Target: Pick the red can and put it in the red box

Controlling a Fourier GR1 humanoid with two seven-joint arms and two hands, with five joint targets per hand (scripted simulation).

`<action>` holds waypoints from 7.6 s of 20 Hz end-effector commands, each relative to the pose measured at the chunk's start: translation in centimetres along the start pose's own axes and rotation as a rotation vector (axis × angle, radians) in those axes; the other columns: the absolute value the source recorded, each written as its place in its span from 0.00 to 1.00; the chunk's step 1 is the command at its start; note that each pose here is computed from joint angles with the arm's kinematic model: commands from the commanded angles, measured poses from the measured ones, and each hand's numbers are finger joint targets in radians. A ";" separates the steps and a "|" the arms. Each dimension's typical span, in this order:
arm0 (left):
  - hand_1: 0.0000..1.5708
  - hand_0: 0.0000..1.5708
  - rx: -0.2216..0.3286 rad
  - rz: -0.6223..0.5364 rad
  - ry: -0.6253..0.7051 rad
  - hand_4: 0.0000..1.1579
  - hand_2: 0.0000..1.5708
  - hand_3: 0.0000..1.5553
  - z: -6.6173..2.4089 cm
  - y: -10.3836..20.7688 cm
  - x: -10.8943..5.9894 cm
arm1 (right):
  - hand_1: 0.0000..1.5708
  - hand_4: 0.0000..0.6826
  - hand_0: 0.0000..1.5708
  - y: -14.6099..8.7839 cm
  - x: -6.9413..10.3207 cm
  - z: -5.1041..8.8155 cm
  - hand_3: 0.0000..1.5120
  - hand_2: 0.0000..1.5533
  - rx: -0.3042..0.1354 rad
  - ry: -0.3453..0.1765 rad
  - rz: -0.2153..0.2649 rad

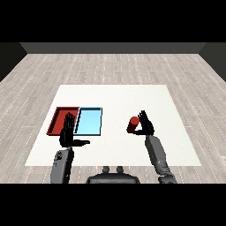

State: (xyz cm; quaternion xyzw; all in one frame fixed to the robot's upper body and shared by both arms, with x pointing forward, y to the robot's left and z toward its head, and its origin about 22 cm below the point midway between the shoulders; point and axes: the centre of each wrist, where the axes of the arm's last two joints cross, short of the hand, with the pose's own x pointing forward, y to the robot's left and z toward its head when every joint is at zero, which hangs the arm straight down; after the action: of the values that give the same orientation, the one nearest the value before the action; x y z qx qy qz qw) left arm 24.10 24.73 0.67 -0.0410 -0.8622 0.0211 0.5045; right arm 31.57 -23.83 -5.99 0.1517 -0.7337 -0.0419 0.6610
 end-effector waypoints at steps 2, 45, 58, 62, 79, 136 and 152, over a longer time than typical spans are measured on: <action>0.00 0.00 -0.004 0.008 0.011 0.00 0.00 0.00 0.15 -0.7 0.2 | 0.00 0.00 0.00 1.3 -0.1 0.5 0.00 0.00 -0.018 0.022 -0.019; 0.00 0.00 0.025 -0.005 -0.010 0.00 0.00 0.00 -0.69 0.0 1.2 | 0.97 0.84 0.97 4.0 -2.3 -4.0 0.95 0.95 -0.106 0.131 0.222; 0.00 0.00 0.026 0.000 0.011 0.00 0.00 0.00 0.64 0.3 -0.8 | 0.97 0.80 0.97 5.5 -2.3 -5.5 0.93 0.95 -0.099 0.182 0.292; 0.00 0.00 0.012 0.017 0.004 0.00 0.00 0.00 -0.55 0.0 0.0 | 0.99 0.82 0.99 4.5 -3.1 -4.7 0.93 0.95 -0.092 0.142 0.298; 0.00 0.00 -0.046 -0.003 -0.012 0.00 0.00 0.00 -0.67 -2.4 1.8 | 0.98 0.91 0.98 7.6 5.6 -3.0 0.92 0.95 -0.075 -0.185 0.231; 0.00 0.00 -0.250 0.101 0.297 0.00 0.00 0.00 -2.92 -16.4 -4.4 | 0.96 0.96 0.96 21.3 9.7 0.3 0.94 0.93 0.101 -0.423 0.078; 1.00 1.00 -0.068 0.061 0.329 0.97 1.00 0.96 -3.01 -17.3 -4.6 | 0.96 0.95 0.96 21.6 8.9 -1.1 0.92 0.94 0.121 -0.409 0.101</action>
State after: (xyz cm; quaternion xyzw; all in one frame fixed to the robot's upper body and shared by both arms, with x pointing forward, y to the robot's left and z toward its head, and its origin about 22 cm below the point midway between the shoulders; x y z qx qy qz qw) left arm 27.39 7.42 -0.26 -0.1137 -0.7659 -0.0141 0.6327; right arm 27.67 -5.64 7.83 0.1385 -0.8619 0.0014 0.4878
